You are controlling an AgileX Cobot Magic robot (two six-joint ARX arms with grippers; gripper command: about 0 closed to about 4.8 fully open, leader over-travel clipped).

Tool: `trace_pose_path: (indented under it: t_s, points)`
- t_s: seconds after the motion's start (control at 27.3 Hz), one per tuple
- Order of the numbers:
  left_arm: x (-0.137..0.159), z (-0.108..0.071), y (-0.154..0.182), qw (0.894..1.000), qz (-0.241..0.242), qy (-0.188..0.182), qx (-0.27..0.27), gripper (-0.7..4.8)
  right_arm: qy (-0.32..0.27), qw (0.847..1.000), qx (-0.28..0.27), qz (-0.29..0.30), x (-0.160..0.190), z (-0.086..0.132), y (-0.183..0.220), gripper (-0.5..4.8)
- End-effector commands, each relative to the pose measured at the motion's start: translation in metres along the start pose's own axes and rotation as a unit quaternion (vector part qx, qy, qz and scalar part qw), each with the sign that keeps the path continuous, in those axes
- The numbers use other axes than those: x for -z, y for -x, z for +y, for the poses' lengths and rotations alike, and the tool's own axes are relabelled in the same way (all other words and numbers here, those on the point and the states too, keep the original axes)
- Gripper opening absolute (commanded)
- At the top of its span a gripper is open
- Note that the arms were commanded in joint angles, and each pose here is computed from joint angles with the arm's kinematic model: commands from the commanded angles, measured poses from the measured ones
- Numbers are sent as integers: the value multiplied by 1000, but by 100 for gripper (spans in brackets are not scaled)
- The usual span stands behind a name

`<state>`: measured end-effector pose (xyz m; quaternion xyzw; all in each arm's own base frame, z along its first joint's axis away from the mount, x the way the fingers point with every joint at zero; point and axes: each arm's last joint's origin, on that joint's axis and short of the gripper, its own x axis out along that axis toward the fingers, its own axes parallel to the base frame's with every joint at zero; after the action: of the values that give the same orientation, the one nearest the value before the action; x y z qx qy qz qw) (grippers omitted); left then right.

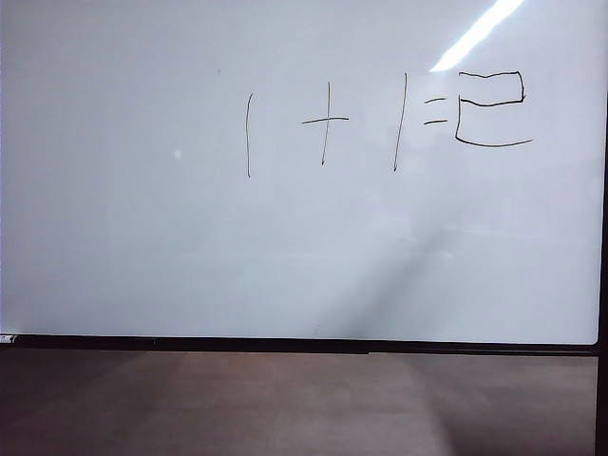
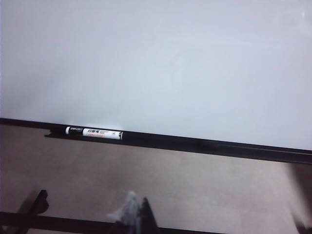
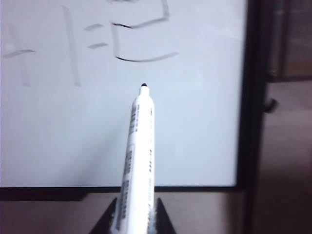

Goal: Reach to the right to find the marker pen, pick it up, and write the answer to the math problem on the whiteboard.

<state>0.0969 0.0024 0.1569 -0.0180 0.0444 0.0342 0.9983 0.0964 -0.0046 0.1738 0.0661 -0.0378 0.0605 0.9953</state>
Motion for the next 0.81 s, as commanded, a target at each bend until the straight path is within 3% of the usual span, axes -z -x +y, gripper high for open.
trace_pose_path:
  t_s: [0.04,0.18,0.81]
  points:
    - [0,0,0,1000,-1,-2,2,-4,5,998,52,21,6,-4,0,0]
    - [0,0,0,1000,-1,-2,2,-4,6,996,82,37,10,-2,0,0]
    - [0,0,0,1000,-1,-2,2,-4,17,998,54,39,11,3,-1,0]
